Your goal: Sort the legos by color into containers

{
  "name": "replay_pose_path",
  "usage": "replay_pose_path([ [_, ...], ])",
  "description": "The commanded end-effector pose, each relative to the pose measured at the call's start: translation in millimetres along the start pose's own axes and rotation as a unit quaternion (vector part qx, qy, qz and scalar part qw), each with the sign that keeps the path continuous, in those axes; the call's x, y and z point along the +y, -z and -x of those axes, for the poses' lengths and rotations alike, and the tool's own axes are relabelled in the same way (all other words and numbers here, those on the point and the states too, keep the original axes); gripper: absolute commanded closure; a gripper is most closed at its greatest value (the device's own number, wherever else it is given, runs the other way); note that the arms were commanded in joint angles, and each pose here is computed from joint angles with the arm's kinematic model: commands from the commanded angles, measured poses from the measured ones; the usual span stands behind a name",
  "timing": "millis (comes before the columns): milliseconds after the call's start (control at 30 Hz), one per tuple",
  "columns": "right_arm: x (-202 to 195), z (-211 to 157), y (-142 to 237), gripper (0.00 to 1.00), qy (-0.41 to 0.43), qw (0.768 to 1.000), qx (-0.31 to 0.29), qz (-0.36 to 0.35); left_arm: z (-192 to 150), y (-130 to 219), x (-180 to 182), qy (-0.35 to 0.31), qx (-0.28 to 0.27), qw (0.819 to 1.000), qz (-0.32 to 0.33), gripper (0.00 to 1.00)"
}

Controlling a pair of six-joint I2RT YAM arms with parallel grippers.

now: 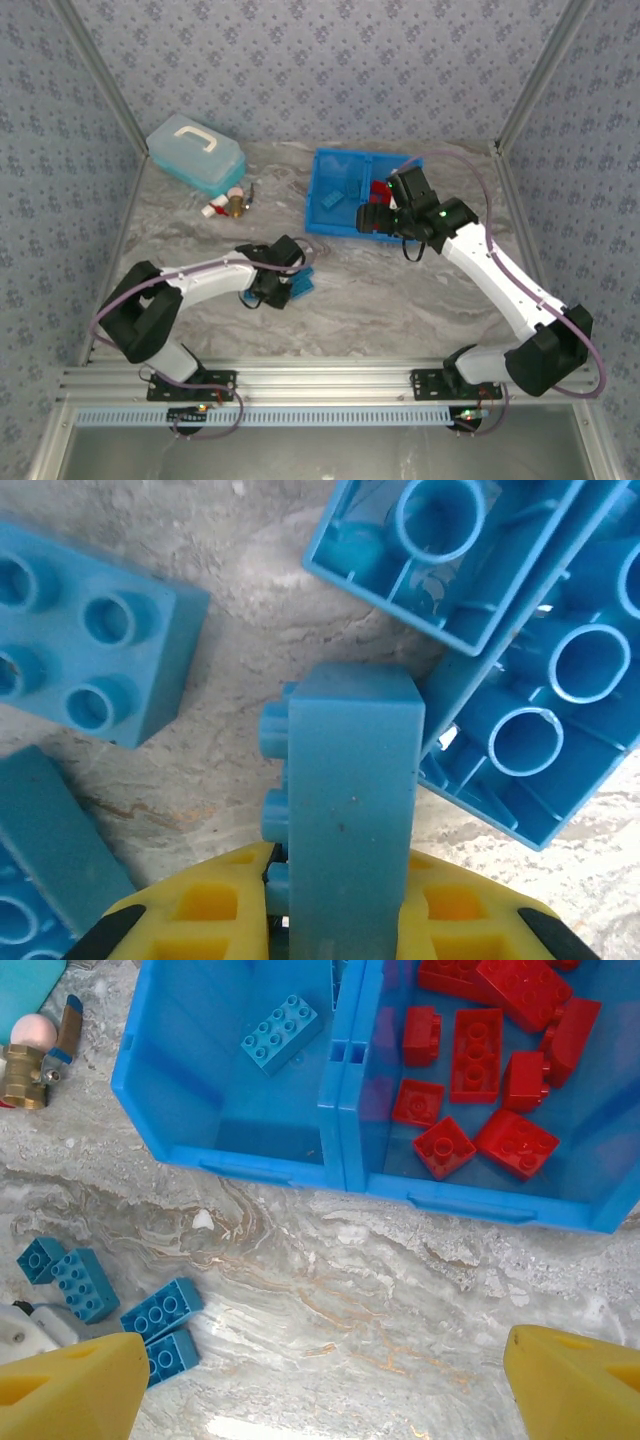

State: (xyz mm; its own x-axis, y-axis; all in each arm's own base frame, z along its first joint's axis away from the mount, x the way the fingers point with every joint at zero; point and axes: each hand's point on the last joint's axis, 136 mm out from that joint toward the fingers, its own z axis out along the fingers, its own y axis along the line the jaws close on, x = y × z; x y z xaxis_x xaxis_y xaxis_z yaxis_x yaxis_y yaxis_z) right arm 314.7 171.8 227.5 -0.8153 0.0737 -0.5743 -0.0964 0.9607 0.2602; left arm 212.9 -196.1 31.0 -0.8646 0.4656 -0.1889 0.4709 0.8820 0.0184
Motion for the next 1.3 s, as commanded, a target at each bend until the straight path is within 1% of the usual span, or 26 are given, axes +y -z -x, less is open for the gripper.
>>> replay_pose_path([
  [0, 2.8, 6.4, 15.5, 0.06, -0.003, 1.000, -0.014, 0.004, 25.4, 44.3, 2.1, -0.008, -0.050, 0.999, 0.009, 0.81],
  [100, 2.0, 6.7, 18.3, 0.05, -0.005, 1.000, -0.018, 0.004, 65.2, 97.0, 7.4, -0.013, -0.138, 0.990, 0.017, 0.81],
  [167, 2.4, 6.0, 17.7, 0.05, -0.007, 1.000, -0.019, 0.005, 95.7, 121.2, 8.8, -0.015, -0.180, 0.983, 0.017, 0.82],
  [233, 1.9, 4.2, 14.7, 0.05, -0.007, 1.000, -0.017, 0.005, 127.7, 133.5, 9.4, -0.013, -0.212, 0.977, 0.012, 0.81],
  [333, 2.8, -2.7, 6.0, 0.03, -0.007, 1.000, -0.002, 0.007, 180.1, 136.7, 7.3, -0.002, -0.244, 0.970, -0.010, 0.81],
  [467, 7.9, -9.2, 2.7, 0.02, -0.004, 1.000, 0.003, 0.014, 240.7, 125.6, -4.5, -0.009, -0.252, 0.967, -0.024, 0.82],
  [600, 8.2, -14.4, 4.0, 0.00, -0.002, 1.000, 0.008, 0.011, 285.9, 93.1, -14.2, -0.009, -0.239, 0.971, -0.028, 0.83],
  [633, 7.4, -15.9, 4.0, 0.00, -0.002, 1.000, 0.009, 0.009, 297.4, 89.5, -14.4, -0.006, -0.244, 0.969, -0.023, 0.83],
  [667, 7.8, -17.0, 4.7, 0.00, -0.002, 1.000, 0.010, 0.009, 301.4, 77.7, -14.8, -0.005, -0.230, 0.973, -0.018, 0.83],
  [733, 6.3, -19.8, 5.5, 0.00, -0.002, 1.000, 0.012, 0.006, 313.9, 62.3, -16.2, -0.005, -0.222, 0.975, -0.012, 0.83],
  [867, 2.6, -21.5, 10.0, 0.00, -0.002, 1.000, 0.011, -0.001, 328.4, 32.2, -21.2, -0.002, -0.207, 0.978, -0.010, 0.83],
  [900, 1.9, -21.3, 11.4, 0.00, -0.002, 1.000, 0.010, -0.002, 331.2, 26.0, -23.7, -0.002, -0.206, 0.979, -0.013, 0.80],
  [1000, 0.7, -20.9, 15.0, 0.00, 0.000, 1.000, 0.008, -0.005, 332.8, 14.0, -28.0, -0.002, -0.195, 0.981, -0.017, 0.67],
  [1067, -0.3, -20.7, 17.3, 0.00, -0.001, 1.000, 0.005, -0.005, 331.9, 13.6, -32.9, -0.006, -0.193, 0.981, -0.023, 0.51],
  [1100, -0.3, -20.3, 19.0, 0.00, -0.001, 1.000, 0.003, -0.005, 332.1, 18.0, -36.1, -0.011, -0.197, 0.980, -0.025, 0.45],
  [1133, -0.4, -19.8, 19.9, 0.00, -0.002, 1.000, 0.002, -0.005, 332.4, 24.2, -38.5, -0.016, -0.201, 0.979, -0.025, 0.42],
  [1267, 0.0, -17.3, 22.7, 0.00, -0.002, 1.000, -0.003, -0.004, 330.1, 55.6, -46.3, -0.030, -0.218, 0.975, -0.028, 0.41],
])
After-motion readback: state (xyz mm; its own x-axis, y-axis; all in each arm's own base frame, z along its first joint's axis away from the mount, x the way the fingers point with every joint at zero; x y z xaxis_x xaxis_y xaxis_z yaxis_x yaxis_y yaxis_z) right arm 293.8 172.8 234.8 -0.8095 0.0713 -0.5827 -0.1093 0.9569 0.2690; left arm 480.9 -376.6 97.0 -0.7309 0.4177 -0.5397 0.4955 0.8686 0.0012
